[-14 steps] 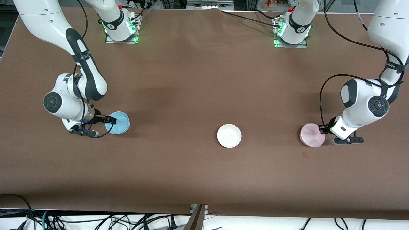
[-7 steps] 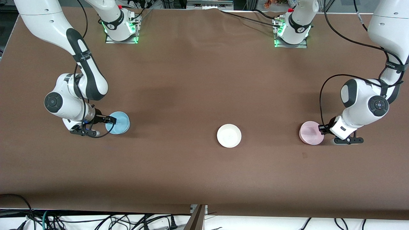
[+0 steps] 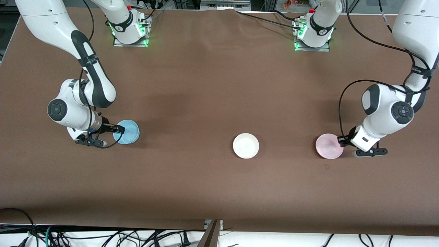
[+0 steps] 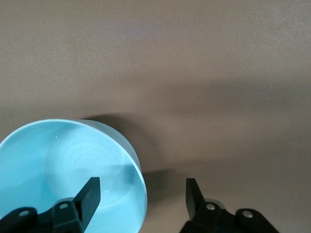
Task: Stack pink and blue bowls on white bowl
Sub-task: 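Grasp the pink bowl rim with the left gripper and lift it, then carry the pink bowl onto the white bowl with the left gripper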
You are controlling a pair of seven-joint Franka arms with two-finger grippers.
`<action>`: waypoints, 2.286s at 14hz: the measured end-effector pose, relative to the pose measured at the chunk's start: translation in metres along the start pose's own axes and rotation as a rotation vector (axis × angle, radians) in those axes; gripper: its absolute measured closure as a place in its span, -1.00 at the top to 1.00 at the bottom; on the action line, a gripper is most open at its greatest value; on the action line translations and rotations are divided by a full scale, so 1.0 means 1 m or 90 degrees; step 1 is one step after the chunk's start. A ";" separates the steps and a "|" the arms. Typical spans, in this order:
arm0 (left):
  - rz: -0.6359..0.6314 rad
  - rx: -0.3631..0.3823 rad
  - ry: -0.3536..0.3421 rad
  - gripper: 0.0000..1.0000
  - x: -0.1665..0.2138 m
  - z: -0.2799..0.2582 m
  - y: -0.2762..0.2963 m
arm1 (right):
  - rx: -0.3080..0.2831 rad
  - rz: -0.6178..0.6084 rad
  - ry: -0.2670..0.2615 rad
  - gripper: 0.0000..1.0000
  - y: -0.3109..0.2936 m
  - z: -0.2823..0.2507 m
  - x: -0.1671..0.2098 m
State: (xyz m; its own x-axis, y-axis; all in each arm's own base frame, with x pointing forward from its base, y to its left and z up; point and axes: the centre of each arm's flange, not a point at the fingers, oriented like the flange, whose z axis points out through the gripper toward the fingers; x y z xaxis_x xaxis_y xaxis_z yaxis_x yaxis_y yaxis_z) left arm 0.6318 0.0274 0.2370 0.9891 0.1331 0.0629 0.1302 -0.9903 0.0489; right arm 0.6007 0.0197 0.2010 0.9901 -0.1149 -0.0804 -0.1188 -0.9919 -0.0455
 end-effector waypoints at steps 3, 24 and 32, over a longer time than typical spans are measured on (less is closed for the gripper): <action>-0.045 -0.024 0.010 -0.95 -0.001 -0.013 0.044 | 0.000 0.000 0.000 0.59 0.000 0.000 0.000; -0.236 -0.070 0.004 -0.95 -0.092 -0.039 0.302 | 0.005 -0.004 -0.008 -0.95 -0.006 -0.011 0.002; -0.275 -0.106 0.014 -0.95 -0.099 -0.020 0.321 | 0.012 -0.022 -0.032 -0.95 -0.024 -0.033 0.011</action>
State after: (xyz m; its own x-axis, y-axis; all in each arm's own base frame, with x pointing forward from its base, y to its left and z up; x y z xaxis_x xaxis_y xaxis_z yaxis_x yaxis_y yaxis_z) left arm 0.5746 -0.3031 0.2667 0.8445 0.5351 0.0226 0.5157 -0.8239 0.2351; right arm 0.6165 0.0405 0.2338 0.9887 -0.0779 -0.1281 -0.0871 -0.9939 -0.0677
